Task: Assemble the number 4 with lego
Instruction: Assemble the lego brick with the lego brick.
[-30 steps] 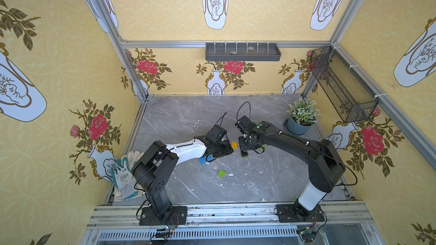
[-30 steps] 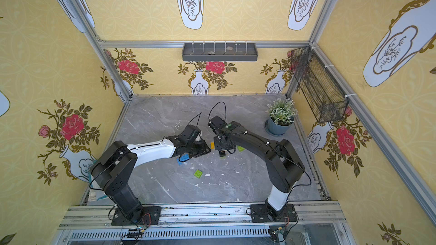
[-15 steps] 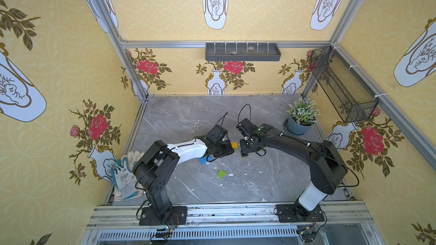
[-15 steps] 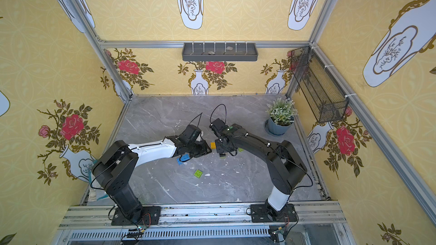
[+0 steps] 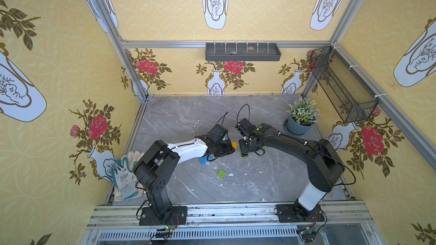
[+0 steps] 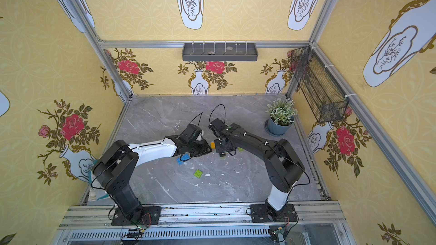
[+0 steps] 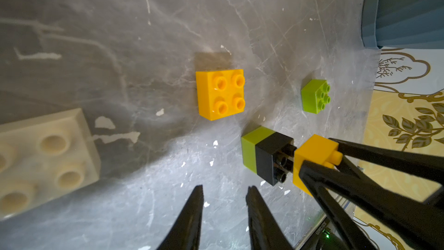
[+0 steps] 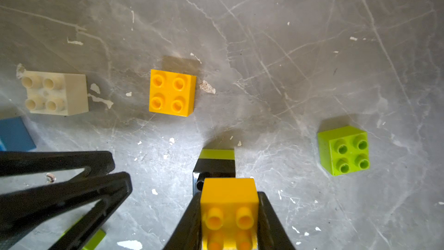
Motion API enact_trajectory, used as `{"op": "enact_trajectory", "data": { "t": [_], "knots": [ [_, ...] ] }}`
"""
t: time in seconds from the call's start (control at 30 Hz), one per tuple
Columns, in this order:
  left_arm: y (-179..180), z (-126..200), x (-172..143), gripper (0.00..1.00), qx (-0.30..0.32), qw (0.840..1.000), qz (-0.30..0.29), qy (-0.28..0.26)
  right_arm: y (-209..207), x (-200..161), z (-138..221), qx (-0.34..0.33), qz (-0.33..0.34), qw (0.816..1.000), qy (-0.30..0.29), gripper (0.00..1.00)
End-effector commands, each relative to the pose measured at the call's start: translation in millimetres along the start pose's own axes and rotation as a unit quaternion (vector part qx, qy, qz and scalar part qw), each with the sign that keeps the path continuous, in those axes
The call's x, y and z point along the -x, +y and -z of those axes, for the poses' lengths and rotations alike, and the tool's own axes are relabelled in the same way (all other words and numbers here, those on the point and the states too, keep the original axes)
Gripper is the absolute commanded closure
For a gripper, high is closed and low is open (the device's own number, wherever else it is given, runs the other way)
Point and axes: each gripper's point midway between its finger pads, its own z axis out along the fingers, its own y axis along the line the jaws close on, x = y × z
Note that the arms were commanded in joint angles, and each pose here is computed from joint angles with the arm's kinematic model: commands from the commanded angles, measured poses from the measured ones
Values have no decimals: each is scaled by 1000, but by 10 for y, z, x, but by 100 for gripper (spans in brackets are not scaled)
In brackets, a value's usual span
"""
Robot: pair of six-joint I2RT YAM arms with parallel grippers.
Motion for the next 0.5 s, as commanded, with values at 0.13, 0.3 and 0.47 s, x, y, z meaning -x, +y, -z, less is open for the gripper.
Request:
{"op": "enact_trajectory", "data": {
  "t": [0.13,0.3,0.47],
  "knots": [
    [24,-30,-19,66,6,1000,-3,7,-61,-39,-9,-16,-6,1000,13,74],
    [21,-40,-14,66,6,1000,-4,8,-72,-62,-36,-18,-12,1000,16,74],
    [28,-44,-18,66,8,1000,-4,9,-80,-67,-76,-19,-12,1000,18,74]
  ]
}}
